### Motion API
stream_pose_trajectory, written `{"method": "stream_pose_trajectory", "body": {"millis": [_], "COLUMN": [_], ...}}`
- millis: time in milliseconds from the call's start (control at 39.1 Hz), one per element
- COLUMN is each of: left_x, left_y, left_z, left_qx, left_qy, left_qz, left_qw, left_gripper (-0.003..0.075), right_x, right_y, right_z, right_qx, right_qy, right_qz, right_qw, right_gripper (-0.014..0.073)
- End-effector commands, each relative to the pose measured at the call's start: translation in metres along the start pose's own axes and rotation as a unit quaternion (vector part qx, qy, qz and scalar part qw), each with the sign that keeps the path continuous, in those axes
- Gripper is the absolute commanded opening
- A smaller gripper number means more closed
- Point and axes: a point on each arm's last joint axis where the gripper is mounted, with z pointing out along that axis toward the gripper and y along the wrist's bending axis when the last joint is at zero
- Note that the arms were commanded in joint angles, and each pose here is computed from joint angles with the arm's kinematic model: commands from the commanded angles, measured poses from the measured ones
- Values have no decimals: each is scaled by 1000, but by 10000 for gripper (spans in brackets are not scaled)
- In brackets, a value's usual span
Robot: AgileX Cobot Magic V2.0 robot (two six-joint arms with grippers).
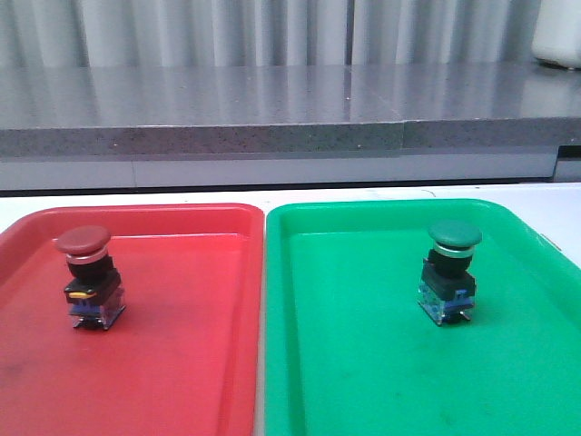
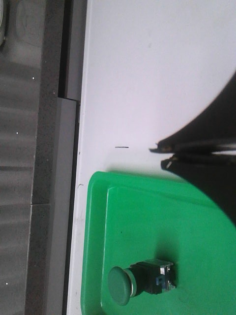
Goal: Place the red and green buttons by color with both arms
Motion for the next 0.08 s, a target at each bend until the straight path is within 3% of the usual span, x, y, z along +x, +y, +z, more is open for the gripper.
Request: {"method": "stream_pose_trajectory", "body": {"millis": [0,51], "left_x": [0,0], "left_y": [0,0], "left_z": [0,0], "left_qx": [6,6], "left_qy": [-36,-36], "left_qz": [-5,-5], "left_qw": [999,999], "left_gripper": [-20,-20], "right_x": [-10,-10], "right_y": [0,0], "right_z": [-2,-2], "right_qx": [3,3], "right_qy": [-52,-52], "right_qz": [-3,-3], "right_qw": [999,999], "right_gripper": [-109,-109]}}
